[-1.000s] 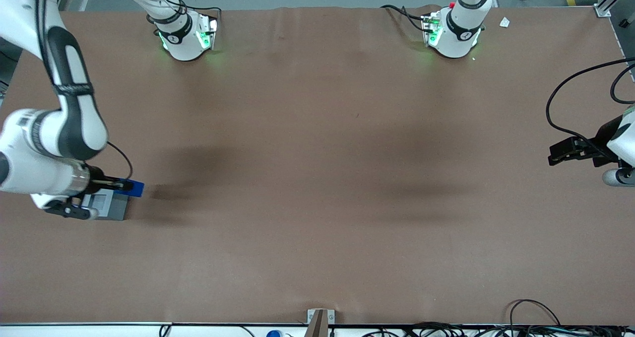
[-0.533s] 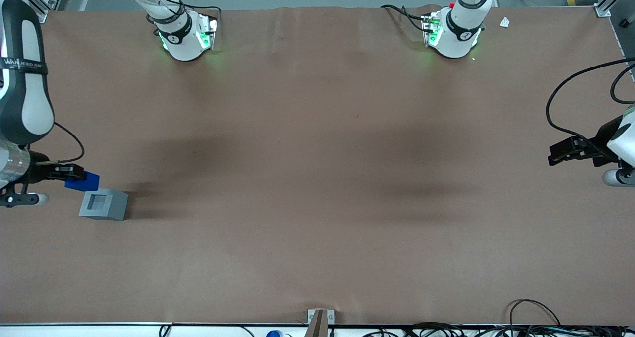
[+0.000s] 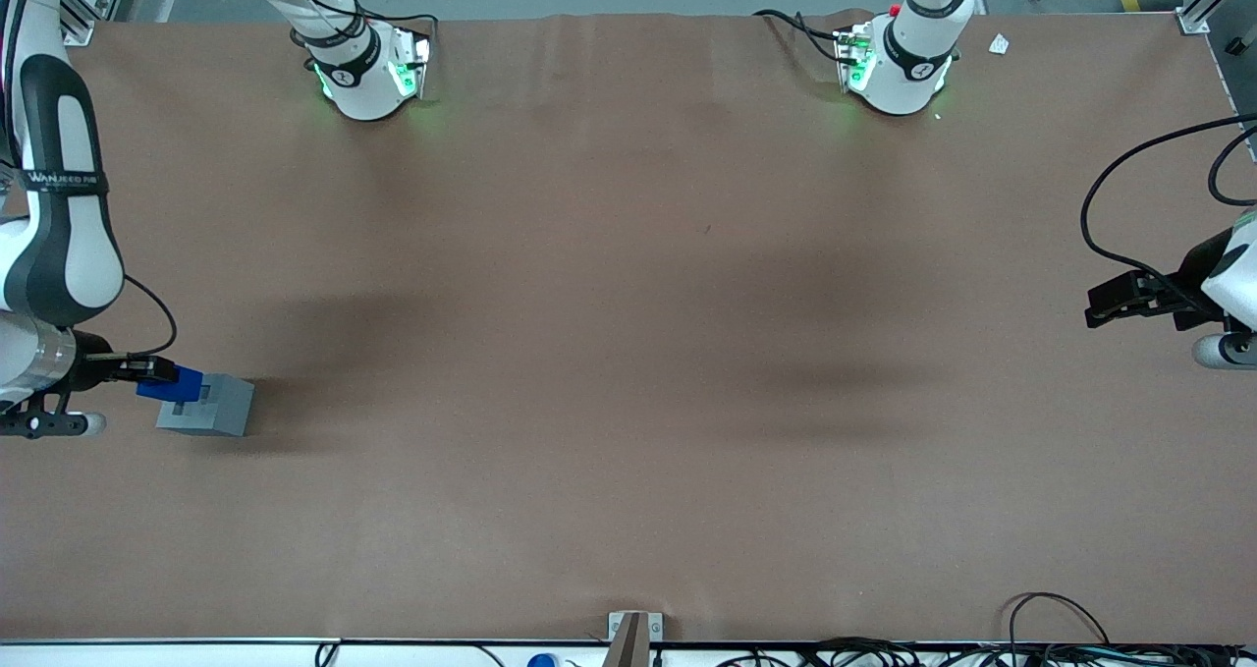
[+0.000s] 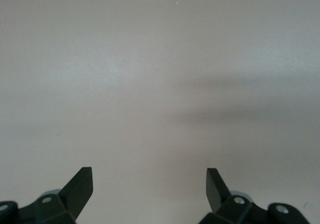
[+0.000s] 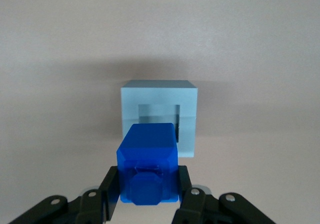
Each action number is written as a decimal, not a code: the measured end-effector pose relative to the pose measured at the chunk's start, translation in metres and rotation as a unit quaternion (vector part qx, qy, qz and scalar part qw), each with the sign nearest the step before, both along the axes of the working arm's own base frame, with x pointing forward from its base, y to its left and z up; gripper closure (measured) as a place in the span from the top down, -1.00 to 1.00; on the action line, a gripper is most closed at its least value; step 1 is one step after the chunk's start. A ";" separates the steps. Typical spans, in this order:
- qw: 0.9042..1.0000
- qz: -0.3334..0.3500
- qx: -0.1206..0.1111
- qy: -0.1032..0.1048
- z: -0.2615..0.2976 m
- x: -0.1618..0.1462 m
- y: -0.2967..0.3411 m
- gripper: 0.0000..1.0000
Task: Insert blue part into gray base with right arm
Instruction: 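Lower the blue block into the gray base's opening and press down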
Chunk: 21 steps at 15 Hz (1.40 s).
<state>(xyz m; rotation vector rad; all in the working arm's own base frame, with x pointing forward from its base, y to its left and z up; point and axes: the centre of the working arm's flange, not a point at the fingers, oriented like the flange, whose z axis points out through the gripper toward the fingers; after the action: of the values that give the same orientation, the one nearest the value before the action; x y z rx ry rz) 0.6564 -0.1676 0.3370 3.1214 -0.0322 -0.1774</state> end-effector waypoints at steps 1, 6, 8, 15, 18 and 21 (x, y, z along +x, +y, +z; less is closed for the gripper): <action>1.000 -0.003 0.000 0.000 -0.002 0.001 -0.003 0.01; 1.000 -0.020 0.010 0.001 -0.011 0.002 -0.016 0.01; 1.000 -0.025 0.020 0.000 -0.015 0.004 -0.014 0.01; 0.999 -0.026 0.023 0.002 -0.021 0.006 -0.014 0.01; 0.999 -0.026 0.024 0.005 -0.025 0.006 -0.014 0.01; 0.999 -0.027 0.024 0.006 -0.025 0.007 -0.014 0.01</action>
<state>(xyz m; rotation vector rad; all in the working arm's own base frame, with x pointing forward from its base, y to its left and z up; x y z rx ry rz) 0.6632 -0.1813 0.3116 3.1692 -0.1136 -0.1992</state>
